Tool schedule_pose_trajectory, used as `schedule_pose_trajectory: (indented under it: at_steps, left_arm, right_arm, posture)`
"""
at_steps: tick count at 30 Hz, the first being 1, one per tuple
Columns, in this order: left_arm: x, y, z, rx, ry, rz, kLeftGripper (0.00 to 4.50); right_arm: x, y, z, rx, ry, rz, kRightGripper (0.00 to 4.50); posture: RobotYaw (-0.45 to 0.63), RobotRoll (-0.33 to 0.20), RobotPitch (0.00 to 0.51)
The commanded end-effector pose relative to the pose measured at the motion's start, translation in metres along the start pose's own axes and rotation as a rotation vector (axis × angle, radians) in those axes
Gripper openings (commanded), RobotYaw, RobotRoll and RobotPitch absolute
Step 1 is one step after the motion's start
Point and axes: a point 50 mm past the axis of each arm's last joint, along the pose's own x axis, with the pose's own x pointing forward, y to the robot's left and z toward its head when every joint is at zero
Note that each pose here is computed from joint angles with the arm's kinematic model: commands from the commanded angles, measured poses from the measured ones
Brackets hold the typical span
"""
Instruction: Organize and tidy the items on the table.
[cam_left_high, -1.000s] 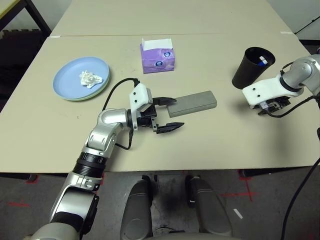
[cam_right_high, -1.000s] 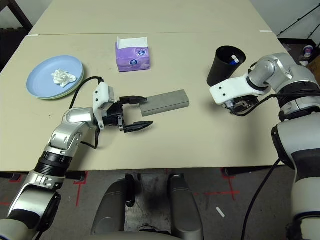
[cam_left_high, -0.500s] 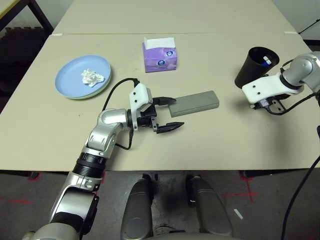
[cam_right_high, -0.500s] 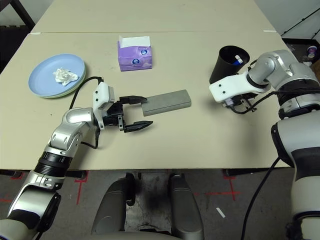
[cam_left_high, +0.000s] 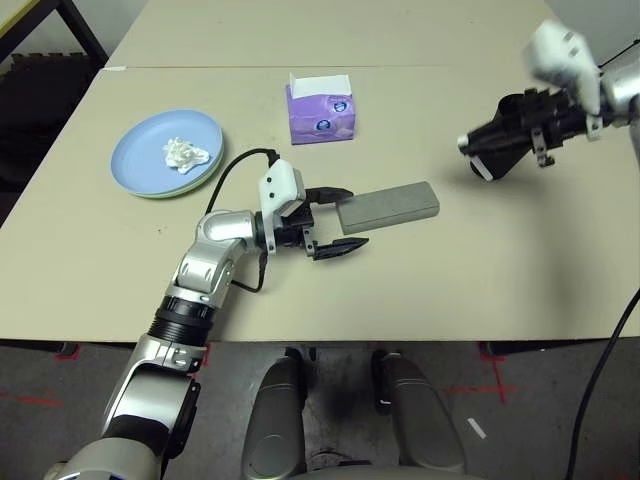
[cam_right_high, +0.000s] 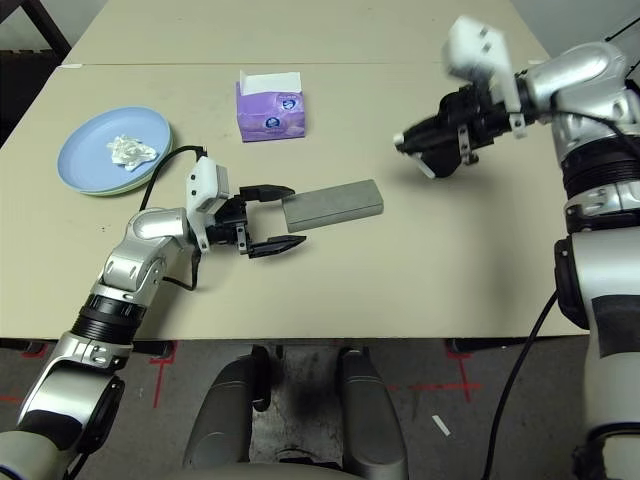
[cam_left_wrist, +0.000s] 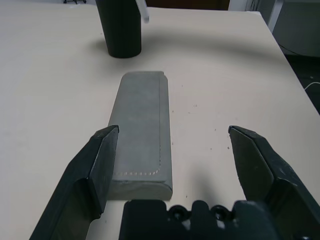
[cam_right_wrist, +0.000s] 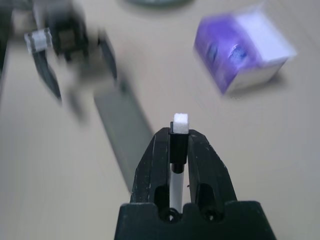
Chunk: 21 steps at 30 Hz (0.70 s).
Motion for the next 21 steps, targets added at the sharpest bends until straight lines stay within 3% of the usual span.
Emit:
schedule_pose_trajectory:
  at_steps: [1,8,13,21]
  left_arm:
    - [0.003,-0.002,0.001,0.01,-0.007,-0.026,4.5]
    - [0.001,0.0,0.001,0.018,0.001,-0.032,4.5]
    - [0.002,0.001,0.002,0.017,-0.002,-0.029,4.5]
    - [0.003,0.004,0.001,0.017,0.0,-0.036,4.5]
  right_arm:
    - [-0.009,0.001,0.0,0.072,-0.142,-0.087,0.32]
    - [-0.028,0.007,-0.022,0.169,-0.403,-0.39,0.32]
    - [-0.04,0.021,-0.043,0.207,-0.441,-0.497,0.32]
    - [-0.053,0.021,-0.037,0.209,-0.503,-0.542,0.32]
  posture:
    - [-0.05,0.0,0.192]
    - [-0.05,0.0,0.175]
    - [-0.07,0.0,0.167]
    - [-0.09,0.0,0.156]
